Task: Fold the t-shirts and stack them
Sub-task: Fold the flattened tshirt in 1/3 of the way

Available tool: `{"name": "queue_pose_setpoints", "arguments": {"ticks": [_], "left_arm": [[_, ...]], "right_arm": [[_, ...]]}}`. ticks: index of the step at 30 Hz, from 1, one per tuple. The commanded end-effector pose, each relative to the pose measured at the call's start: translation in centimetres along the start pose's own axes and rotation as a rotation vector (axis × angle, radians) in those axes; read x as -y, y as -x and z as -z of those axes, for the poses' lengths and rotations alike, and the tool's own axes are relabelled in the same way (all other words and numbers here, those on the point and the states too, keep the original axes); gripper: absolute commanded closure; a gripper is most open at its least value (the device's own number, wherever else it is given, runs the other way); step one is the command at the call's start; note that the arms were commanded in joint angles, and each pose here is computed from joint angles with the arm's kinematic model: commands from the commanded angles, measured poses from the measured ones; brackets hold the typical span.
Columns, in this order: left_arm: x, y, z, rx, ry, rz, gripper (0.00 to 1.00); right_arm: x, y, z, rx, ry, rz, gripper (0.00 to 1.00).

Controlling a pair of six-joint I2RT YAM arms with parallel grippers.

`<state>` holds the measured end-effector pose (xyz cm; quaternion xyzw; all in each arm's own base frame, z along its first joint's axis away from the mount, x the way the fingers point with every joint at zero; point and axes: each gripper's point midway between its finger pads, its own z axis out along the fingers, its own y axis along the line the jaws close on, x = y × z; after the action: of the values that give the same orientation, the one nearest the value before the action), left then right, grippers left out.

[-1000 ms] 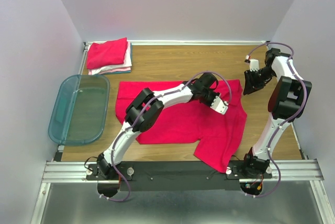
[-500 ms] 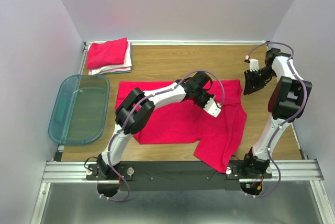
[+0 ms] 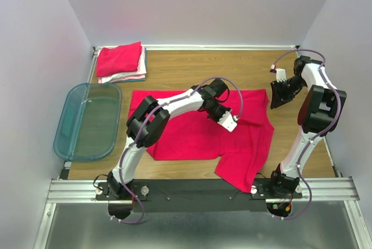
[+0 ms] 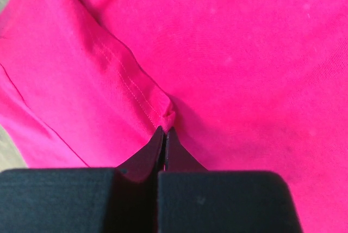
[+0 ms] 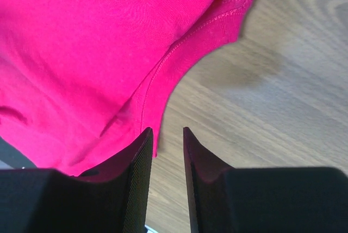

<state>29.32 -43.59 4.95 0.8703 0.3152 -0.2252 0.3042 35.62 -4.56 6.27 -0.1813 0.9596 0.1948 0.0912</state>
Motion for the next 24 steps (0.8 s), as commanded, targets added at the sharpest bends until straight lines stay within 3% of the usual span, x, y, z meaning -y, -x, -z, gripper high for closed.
{"name": "queue_pose_setpoints", "arguments": {"ticks": [1,5,14,24], "left_arm": [[0.5,1.3,1.5,0.061,-0.031,0.013,1.0],[0.7,0.8,1.6,0.059,-0.042,0.033,1.0],[-0.3,0.5,1.4,0.074,-0.037,0.086,0.98],[-1.6,0.2,1.9,0.106,-0.016,0.141,0.98]], "right_arm": [[-1.8,-0.8,1.2,0.002,0.049,0.009,0.65],[-4.5,-1.9,1.3,-0.012,0.14,-0.009,0.65],[-9.4,-4.8,0.7,-0.066,0.272,-0.056,0.52],[-9.9,-4.5,-2.5,-0.105,0.231,-0.077,0.5]]}}
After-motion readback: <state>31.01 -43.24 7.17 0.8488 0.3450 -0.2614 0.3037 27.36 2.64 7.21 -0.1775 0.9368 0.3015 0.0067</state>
